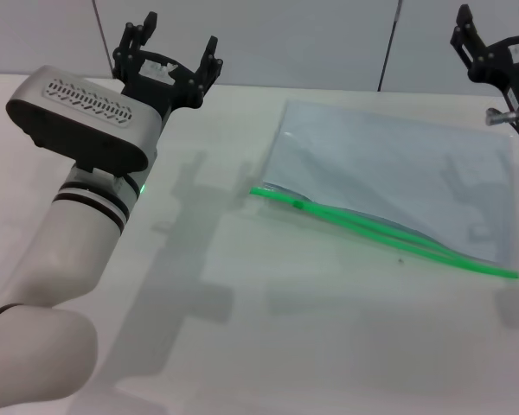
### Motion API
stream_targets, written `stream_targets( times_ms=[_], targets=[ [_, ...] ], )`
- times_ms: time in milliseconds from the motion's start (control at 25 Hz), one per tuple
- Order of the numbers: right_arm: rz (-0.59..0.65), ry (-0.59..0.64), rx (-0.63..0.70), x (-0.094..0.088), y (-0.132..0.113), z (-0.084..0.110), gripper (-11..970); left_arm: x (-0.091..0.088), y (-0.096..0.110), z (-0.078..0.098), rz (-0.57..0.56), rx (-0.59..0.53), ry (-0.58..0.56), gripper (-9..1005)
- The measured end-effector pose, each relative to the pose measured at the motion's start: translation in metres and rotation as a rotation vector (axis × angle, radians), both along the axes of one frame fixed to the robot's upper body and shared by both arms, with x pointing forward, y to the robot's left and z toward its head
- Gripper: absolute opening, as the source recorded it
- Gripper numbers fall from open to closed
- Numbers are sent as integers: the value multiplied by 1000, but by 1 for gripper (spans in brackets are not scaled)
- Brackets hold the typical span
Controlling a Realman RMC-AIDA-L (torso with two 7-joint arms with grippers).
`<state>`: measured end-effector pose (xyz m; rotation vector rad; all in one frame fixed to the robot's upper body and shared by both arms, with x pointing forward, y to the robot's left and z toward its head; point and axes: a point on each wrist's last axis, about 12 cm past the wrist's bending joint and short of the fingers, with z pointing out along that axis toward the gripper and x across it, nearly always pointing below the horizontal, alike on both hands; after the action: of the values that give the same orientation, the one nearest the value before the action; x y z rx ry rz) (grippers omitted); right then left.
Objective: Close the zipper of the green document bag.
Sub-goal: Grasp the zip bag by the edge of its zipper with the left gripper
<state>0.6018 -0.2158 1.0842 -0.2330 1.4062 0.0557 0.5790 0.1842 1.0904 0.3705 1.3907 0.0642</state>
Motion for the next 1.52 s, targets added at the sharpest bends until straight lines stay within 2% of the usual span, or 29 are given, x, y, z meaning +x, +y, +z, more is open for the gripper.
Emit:
stream_targets(
  times_ms=[560, 760, 920, 1160, 1520],
  targets=[
    [-12, 13, -9, 0, -4, -3, 834, 2, -3, -3, -9, -1, 40, 814],
    [-16, 18, -9, -1, -6, -5, 833, 4, -14, 0, -51, -5, 119, 813],
    [-16, 19, -10, -1, -6, -5, 833, 6, -26, 8, -114, 68, 176, 812],
    [-17, 22, -12, -2, -6, -6, 833, 1, -33, 18, -226, 160, 254, 811],
    [-15, 56, -31, 0, -8, -11, 833, -4, -25, 32, -447, 380, 412, 812]
  ],
)
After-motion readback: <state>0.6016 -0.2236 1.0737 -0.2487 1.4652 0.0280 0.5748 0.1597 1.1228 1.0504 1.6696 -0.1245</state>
